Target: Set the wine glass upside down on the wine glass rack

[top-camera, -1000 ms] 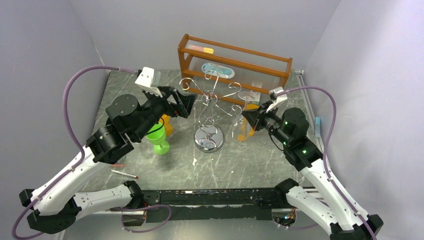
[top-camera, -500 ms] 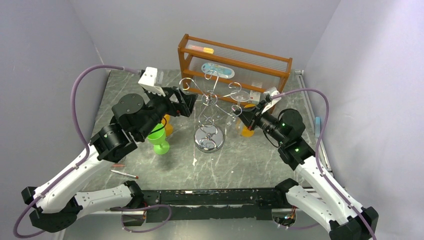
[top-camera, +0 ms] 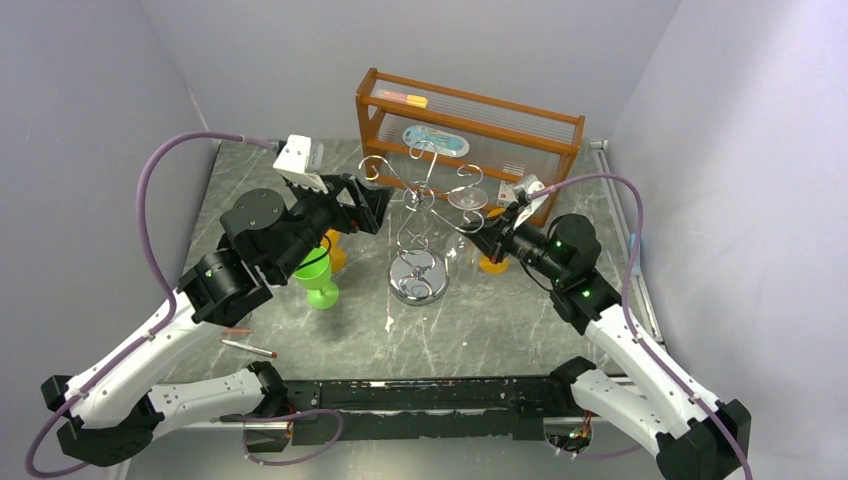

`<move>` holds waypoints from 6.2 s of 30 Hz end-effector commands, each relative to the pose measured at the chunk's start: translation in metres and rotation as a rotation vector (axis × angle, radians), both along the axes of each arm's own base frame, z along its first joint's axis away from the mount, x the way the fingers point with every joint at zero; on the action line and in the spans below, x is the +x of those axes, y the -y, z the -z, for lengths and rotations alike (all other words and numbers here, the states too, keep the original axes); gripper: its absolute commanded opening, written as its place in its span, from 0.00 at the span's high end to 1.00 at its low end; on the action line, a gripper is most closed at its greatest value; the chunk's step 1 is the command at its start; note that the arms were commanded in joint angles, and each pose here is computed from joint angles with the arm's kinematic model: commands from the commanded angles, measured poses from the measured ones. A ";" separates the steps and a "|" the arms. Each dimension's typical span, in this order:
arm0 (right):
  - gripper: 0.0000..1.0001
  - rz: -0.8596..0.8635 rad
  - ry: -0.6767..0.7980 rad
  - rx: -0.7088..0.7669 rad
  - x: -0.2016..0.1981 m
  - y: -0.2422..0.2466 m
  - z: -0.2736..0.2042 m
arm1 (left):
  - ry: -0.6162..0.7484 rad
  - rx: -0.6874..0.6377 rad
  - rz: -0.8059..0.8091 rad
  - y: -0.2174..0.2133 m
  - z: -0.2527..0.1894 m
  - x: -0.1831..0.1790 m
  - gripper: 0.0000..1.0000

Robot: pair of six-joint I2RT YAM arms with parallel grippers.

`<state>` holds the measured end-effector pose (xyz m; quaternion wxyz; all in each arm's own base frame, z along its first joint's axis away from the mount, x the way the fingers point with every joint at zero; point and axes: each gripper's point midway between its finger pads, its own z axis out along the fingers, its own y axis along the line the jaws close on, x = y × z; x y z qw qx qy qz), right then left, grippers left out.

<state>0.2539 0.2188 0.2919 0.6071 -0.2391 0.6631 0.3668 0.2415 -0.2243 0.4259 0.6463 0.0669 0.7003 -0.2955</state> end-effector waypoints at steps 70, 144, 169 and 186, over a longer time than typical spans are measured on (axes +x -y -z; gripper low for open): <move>0.39 0.461 -0.329 -0.067 -0.032 0.094 0.012 | 0.013 0.013 -0.023 -0.034 0.001 -0.021 0.03; 1.00 0.986 -0.103 0.429 -0.037 0.204 -0.156 | -0.118 -0.368 0.280 0.014 -0.067 -0.062 0.03; 1.00 0.213 0.083 0.839 -0.073 0.102 -0.212 | -0.362 -0.944 0.494 0.103 -0.087 -0.031 0.03; 1.00 0.115 0.088 0.886 -0.067 0.088 -0.216 | -0.330 -1.131 0.461 0.123 -0.136 -0.016 0.11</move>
